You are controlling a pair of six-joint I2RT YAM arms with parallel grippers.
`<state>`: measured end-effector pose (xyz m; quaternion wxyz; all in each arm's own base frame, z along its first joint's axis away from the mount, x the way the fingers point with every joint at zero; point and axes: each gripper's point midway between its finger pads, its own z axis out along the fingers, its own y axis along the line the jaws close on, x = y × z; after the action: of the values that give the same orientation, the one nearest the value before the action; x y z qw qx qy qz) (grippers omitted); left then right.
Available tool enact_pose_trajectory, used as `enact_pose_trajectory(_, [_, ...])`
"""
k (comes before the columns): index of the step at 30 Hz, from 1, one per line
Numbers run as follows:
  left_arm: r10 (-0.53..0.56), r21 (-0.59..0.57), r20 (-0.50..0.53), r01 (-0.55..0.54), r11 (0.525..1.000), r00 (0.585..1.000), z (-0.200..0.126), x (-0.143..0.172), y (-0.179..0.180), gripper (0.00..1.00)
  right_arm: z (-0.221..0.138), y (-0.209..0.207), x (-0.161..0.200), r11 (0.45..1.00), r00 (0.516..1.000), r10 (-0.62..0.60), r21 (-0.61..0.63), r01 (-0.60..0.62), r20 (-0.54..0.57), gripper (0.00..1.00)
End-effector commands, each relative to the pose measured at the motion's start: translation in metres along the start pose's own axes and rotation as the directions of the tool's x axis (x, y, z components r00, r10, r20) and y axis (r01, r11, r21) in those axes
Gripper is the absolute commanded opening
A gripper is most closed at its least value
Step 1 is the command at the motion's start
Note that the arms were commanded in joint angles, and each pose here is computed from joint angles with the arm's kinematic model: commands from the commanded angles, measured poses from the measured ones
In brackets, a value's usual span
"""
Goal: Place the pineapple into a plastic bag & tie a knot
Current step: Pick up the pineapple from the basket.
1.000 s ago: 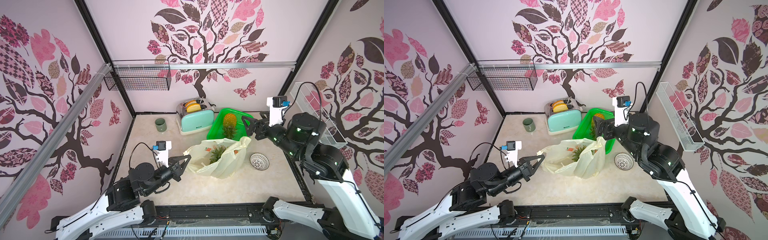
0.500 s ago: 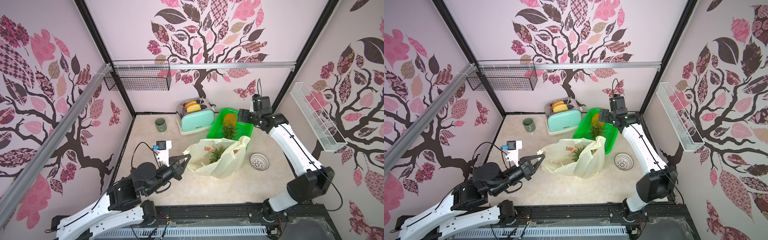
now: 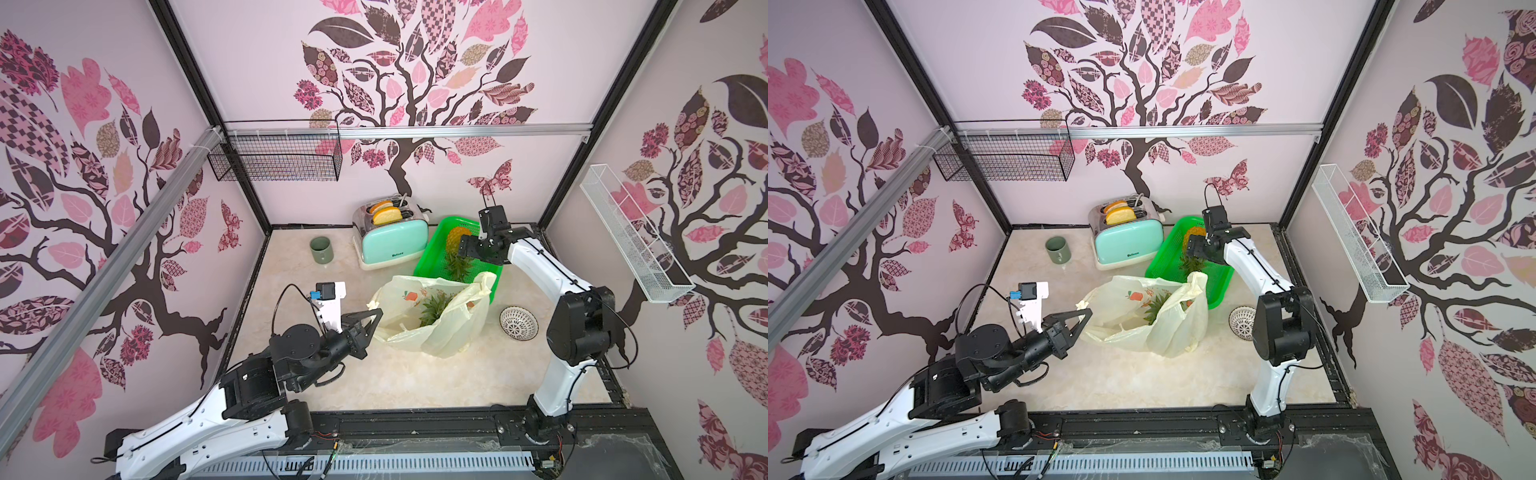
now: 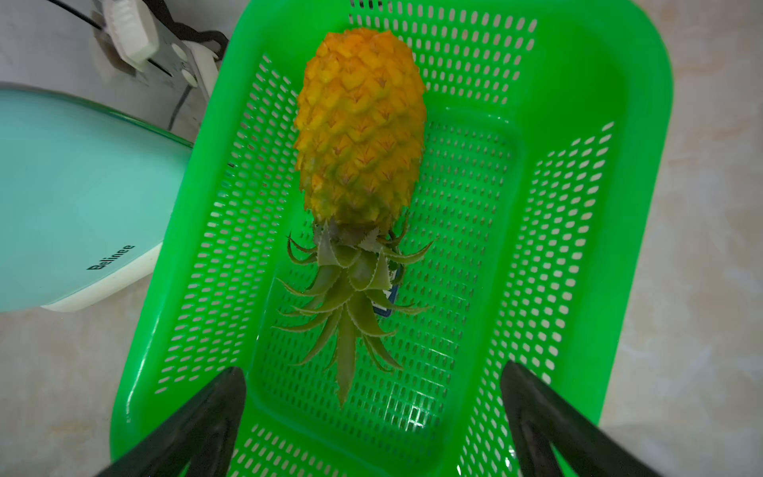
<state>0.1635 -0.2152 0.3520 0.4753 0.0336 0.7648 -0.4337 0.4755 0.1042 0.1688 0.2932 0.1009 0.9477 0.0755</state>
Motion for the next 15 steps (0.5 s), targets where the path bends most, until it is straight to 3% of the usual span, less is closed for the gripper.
enact_pose_trajectory(1, [0.006,-0.004,0.013,-0.006,1.0,1.0,0.001,-0.007,-0.004,0.0,0.014,0.01,0.011,0.999,0.999,0.042,0.014,-0.042,-0.015,0.99])
enact_pose_trajectory(15, [0.012,0.002,-0.01,-0.012,1.0,1.0,0.005,-0.004,-0.008,0.0,0.087,0.013,0.033,0.995,0.99,0.094,0.041,-0.09,-0.102,0.99])
